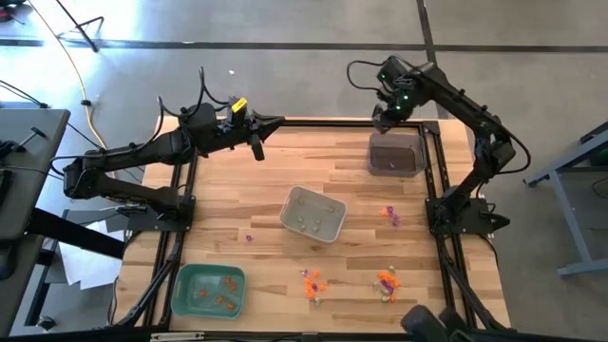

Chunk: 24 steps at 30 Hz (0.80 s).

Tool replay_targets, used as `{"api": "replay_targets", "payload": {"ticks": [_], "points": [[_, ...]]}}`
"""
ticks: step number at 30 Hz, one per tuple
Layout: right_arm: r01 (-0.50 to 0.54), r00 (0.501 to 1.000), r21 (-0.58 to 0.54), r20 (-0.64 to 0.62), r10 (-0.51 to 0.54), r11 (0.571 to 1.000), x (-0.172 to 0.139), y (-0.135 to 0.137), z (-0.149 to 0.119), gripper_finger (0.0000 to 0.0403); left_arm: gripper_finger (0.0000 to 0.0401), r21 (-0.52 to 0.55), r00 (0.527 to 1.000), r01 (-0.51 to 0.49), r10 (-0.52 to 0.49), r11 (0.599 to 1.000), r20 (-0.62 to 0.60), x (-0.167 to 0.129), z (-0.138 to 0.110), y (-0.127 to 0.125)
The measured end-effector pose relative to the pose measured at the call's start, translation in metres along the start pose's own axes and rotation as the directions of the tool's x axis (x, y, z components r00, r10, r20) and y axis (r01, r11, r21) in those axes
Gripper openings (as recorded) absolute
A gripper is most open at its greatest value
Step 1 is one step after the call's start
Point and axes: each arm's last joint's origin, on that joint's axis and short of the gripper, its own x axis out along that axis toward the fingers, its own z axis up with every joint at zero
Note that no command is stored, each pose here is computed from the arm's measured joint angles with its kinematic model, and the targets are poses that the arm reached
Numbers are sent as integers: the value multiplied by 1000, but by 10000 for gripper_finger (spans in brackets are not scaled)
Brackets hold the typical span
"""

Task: Sort Halloween decoration
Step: Put the violet witch hat toy into the black bin

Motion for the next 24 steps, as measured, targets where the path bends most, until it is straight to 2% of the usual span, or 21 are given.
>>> {"api": "replay_targets", "payload": {"ticks": [9,18,24], "points": [[12,997,10,-81,-11,1000,0,-9,-8,42,0,12,1000,-11,11,1000,-28,0,-3,1],[-68,988,25,-136,71,997,0,-7,-13,106,0,21,1000,-12,13,1000,-17,-6,2,1],[-68,984,25,-161,71,997,8,-6,-15,110,0,22,999,-17,17,1000,-30,-7,1,2]]}}
